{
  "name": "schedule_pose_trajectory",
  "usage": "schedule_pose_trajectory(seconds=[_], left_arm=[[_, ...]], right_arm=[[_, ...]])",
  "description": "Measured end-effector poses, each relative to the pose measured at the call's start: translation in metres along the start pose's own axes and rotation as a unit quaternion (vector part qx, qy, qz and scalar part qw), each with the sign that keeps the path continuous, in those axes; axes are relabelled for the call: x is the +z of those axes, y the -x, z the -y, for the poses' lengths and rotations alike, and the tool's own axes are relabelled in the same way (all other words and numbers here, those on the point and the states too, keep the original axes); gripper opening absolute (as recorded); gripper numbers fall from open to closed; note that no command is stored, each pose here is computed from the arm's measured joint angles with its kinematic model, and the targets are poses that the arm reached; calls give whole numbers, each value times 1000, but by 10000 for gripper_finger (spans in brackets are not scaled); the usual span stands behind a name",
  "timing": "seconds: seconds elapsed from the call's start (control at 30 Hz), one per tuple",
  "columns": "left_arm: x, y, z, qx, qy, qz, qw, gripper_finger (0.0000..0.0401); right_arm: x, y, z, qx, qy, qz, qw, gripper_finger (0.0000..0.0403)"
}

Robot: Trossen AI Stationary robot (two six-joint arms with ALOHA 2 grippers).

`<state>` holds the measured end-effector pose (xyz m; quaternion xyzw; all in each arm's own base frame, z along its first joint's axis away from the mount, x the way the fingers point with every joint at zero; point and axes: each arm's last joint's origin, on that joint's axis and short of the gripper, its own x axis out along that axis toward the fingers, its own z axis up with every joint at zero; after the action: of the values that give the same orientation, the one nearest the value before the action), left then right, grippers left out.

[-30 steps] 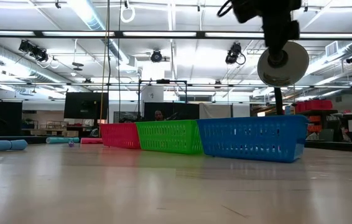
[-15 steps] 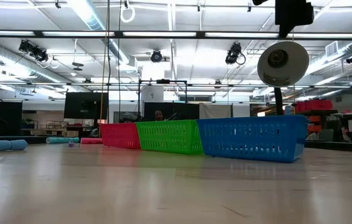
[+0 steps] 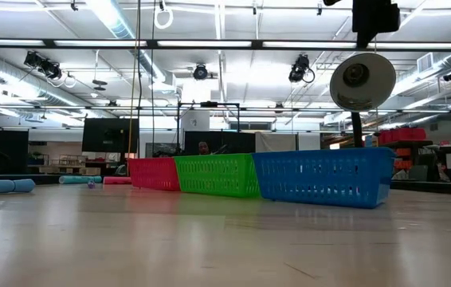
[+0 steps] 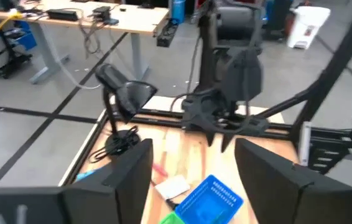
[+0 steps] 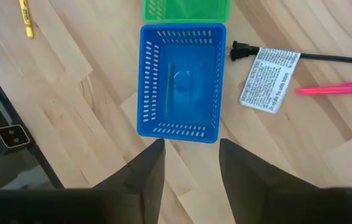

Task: Pick & Place Markers
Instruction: Put the pink pen into the blue bin

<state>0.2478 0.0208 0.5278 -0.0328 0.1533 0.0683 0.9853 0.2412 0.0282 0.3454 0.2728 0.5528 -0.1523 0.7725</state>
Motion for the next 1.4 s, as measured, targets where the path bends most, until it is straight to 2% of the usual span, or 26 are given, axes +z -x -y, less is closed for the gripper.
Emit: schedule_pose_trajectory(seconds=[0.17,0.47,0.57,0.7,0.93,1.13,1.3,1.4], left_arm=[[-2,0,0,3,-12,-12,1000,263],[-5,0,0,4,0,-27,1000,265],[-5,0,0,4,1,-26,1000,265],[-5,0,0,4,1,-26,1000,265],[-5,0,0,4,1,-26,1000,265],[-5,0,0,3,1,-25,1000,265],[-5,0,0,3,1,-23,1000,265],[-5,0,0,3,1,-23,1000,265]], right_arm=[[1,0,-1,5,3,5,1000,153],[2,0,-2,8,-7,9,1000,153],[3,0,-2,5,-39,18,999,153],[4,0,-1,-5,-119,33,992,153],[8,1,-1,-14,-246,84,965,153],[9,1,1,-22,-310,103,945,153],[4,1,11,-64,-403,85,909,153],[1,-6,18,-90,-439,77,890,153]])
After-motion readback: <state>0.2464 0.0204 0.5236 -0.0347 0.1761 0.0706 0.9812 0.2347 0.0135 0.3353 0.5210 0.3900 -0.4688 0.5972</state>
